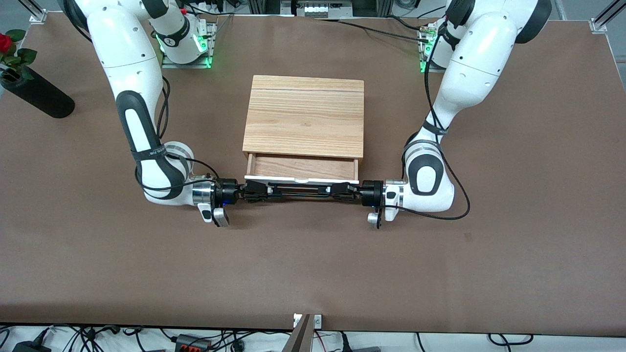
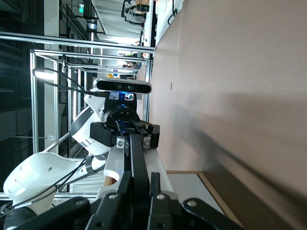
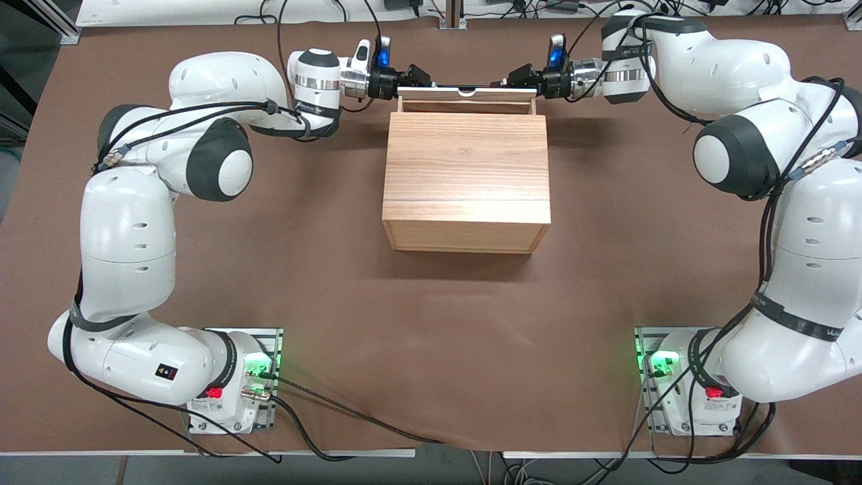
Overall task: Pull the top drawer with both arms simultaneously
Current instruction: 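Pull the handle outward with both grippers to slide the drawer open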
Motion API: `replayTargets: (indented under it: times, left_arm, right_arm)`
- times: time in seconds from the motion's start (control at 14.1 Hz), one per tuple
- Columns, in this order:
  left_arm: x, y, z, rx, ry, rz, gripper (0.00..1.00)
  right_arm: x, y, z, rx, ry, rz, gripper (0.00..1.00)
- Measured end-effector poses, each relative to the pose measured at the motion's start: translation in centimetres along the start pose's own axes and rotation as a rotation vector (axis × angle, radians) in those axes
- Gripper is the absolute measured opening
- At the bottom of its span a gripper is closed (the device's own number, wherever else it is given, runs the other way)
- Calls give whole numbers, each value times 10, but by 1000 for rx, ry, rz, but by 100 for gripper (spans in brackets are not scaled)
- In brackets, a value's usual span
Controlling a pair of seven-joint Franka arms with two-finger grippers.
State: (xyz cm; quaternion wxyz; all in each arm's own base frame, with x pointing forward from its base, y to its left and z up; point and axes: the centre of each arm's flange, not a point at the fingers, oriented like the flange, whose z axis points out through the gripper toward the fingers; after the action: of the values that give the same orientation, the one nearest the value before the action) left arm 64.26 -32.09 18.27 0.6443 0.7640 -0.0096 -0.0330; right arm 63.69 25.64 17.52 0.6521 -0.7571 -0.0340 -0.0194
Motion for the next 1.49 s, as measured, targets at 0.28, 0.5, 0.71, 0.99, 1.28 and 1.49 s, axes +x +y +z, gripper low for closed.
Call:
replayTargets:
  times: [0.28, 0.5, 0.71, 0.99, 1.28, 1.49]
  left_arm:
    - [7, 1, -2, 1, 10, 0, 16]
    - [11, 4, -6, 5, 22, -2, 16]
    - [12, 4, -6, 7, 25, 0, 16]
    - [18, 6, -13, 22, 51, 2, 33]
    - [28, 13, -26, 21, 73, 10, 74]
    - [34, 19, -32, 48, 62, 42, 100]
  right_arm:
    - [4, 2, -1, -1, 4, -1, 26]
    - [4, 8, -3, -11, 11, 7, 55]
    - [5, 8, -5, -12, 14, 9, 87]
    - [7, 6, -7, -9, 16, 4, 100]
    - [8, 2, -8, -16, 5, 2, 100]
    - [25, -19, -25, -133, -84, -2, 100]
